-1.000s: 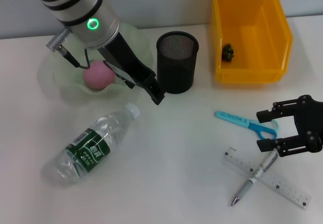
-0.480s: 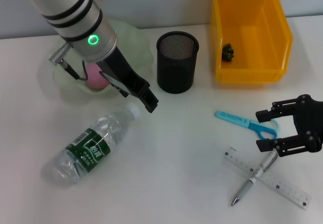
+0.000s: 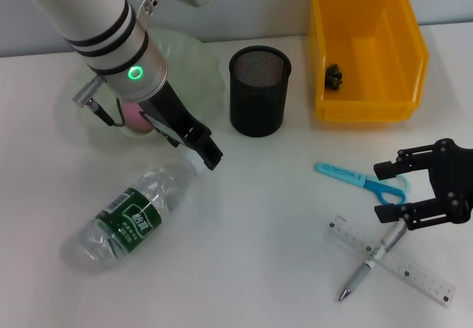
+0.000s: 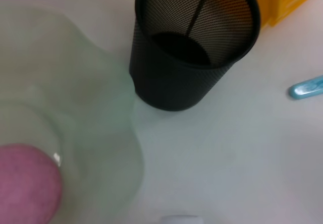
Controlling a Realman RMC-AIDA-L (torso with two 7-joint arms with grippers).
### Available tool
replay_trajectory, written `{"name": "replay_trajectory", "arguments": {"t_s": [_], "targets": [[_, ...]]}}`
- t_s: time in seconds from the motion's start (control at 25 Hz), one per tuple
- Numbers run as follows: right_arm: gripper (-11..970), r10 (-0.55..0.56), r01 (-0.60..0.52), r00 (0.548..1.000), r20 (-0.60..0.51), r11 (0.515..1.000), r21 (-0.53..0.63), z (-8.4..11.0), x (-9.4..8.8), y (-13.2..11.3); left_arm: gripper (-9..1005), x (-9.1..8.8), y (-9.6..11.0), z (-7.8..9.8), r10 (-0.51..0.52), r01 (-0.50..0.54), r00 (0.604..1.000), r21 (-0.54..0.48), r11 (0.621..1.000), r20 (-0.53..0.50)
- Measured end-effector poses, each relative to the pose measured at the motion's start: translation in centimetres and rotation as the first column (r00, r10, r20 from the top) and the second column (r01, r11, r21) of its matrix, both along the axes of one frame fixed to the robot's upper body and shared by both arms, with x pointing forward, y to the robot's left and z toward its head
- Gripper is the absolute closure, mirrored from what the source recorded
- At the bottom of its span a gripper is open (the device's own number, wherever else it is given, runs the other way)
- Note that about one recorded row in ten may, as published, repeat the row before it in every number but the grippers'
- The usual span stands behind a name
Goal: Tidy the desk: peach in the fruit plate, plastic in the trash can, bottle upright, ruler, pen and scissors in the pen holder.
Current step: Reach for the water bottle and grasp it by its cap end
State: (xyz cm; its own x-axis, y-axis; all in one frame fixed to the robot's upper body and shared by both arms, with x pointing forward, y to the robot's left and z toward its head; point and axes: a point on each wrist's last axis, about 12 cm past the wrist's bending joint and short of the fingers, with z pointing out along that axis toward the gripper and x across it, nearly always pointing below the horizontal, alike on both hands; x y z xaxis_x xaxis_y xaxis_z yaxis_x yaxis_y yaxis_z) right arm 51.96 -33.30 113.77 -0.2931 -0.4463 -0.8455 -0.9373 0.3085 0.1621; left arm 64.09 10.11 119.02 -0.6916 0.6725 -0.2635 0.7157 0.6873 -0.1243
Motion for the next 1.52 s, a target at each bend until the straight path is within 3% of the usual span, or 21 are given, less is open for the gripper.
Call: {"name": "replay_trajectory", "arguments": {"t_s": [1.52], "targets": [[249,0.005,-0.005,1.000,-0.028,1.000,0.017,-0.1,-0.2,0.2,252,0.3,0.4,-2.5,-0.007,0.005,0.999,0.046,0.999,0.040]]}}
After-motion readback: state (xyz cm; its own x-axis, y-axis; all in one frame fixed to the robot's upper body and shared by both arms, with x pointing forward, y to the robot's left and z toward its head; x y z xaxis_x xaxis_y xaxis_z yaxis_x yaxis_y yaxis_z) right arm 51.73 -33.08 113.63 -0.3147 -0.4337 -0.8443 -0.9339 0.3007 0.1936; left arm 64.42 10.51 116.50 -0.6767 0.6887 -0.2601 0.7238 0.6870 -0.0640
